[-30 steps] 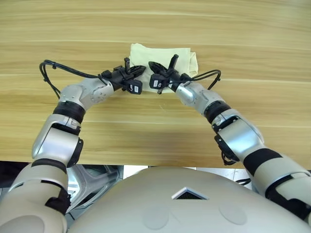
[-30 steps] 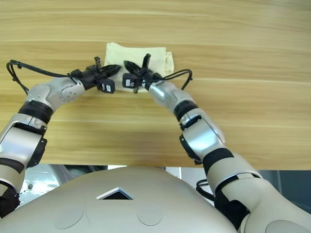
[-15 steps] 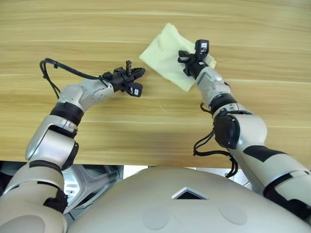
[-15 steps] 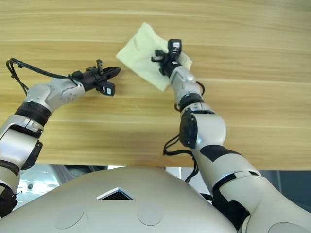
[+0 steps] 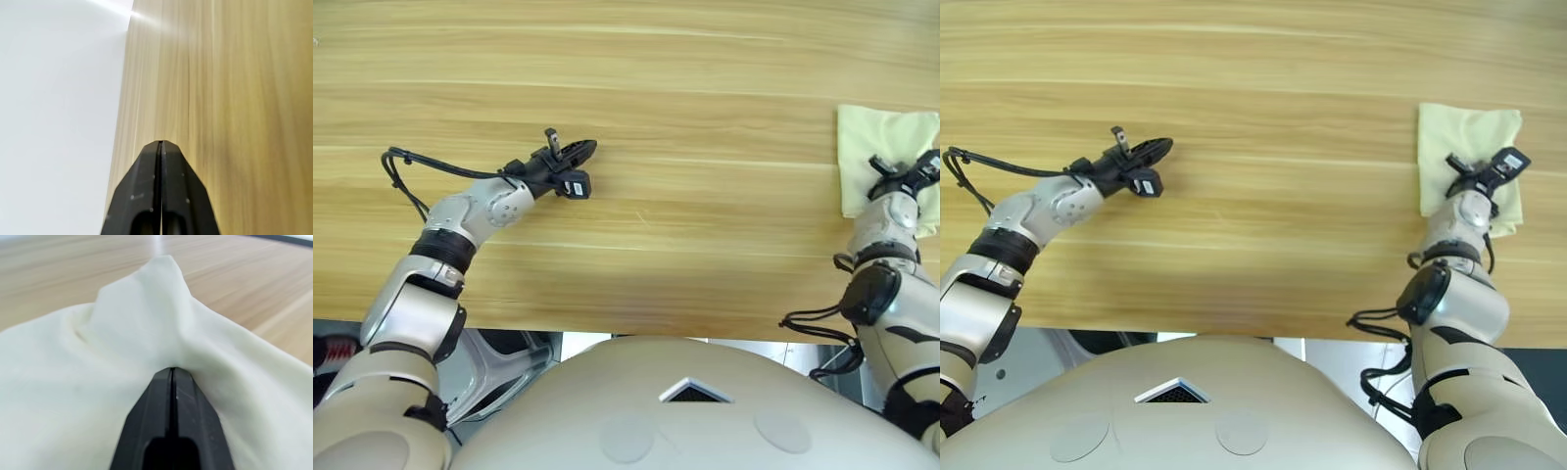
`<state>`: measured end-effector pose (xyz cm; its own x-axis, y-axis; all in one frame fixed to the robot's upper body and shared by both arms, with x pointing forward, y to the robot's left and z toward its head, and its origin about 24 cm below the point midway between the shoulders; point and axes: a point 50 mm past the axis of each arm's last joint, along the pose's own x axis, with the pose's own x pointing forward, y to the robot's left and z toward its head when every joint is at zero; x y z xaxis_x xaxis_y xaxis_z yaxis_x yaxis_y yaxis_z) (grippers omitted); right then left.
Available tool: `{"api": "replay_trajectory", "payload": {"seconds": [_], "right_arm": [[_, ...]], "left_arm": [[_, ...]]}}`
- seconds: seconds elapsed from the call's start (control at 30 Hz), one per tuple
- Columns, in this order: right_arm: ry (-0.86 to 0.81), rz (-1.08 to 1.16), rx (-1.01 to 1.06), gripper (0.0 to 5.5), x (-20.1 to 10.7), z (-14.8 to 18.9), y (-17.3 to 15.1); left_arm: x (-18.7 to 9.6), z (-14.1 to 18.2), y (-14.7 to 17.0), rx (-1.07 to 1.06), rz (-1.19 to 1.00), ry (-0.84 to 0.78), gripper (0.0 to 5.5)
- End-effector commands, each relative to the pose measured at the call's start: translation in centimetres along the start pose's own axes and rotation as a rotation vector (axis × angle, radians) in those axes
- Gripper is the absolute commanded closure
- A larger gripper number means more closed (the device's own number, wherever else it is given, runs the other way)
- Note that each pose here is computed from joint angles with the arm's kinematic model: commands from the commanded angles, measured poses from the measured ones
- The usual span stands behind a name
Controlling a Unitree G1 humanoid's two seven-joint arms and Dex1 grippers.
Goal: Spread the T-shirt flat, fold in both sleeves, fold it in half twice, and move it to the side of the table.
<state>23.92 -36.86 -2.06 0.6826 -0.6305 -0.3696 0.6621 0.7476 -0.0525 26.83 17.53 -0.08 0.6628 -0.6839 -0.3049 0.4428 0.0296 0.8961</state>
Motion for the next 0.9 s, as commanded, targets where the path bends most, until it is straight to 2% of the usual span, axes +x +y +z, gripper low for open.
{"api": "replay_trajectory", "payload": {"seconds": [0.03, 0.27, 0.47, 0.6, 0.7, 0.8, 0.87, 0.9], "right_arm": [[0.107, 0.066, -0.095, 5.47, -1.0, -3.1, -0.6], [-0.128, 0.238, -0.209, 5.47, -0.3, 1.0, 2.5], [-0.373, 0.276, -0.243, 5.47, 0.0, 5.9, 3.5], [-0.593, 0.275, -0.278, 5.47, -0.7, 9.5, 4.8], [-0.806, 0.334, -0.400, 5.47, -2.5, 11.2, 7.6], [-0.974, 0.638, -0.572, 5.47, -6.1, 10.0, 12.7], [-0.969, 1.078, -0.729, 5.47, -9.9, 5.7, 15.8], [-0.942, 1.280, -0.806, 5.47, -11.6, 3.4, 16.2]], "left_arm": [[-1.3, 0.2, -3.9, -0.084, -0.110, 0.033, 5.50], [-1.4, 0.2, -3.7, -0.104, -0.082, 0.034, 5.50], [-0.8, -0.3, -2.0, -0.118, 0.018, 0.032, 5.50], [-0.8, -0.7, 0.4, -0.235, 0.175, -0.011, 5.50], [-0.8, -0.9, 1.9, -0.362, 0.284, -0.063, 5.50], [-1.0, -0.8, 2.0, -0.545, 0.333, -0.130, 5.50], [-1.3, -1.0, 1.1, -0.666, 0.295, -0.152, 5.50], [-1.4, -1.0, 0.7, -0.715, 0.262, -0.168, 5.50]]}}
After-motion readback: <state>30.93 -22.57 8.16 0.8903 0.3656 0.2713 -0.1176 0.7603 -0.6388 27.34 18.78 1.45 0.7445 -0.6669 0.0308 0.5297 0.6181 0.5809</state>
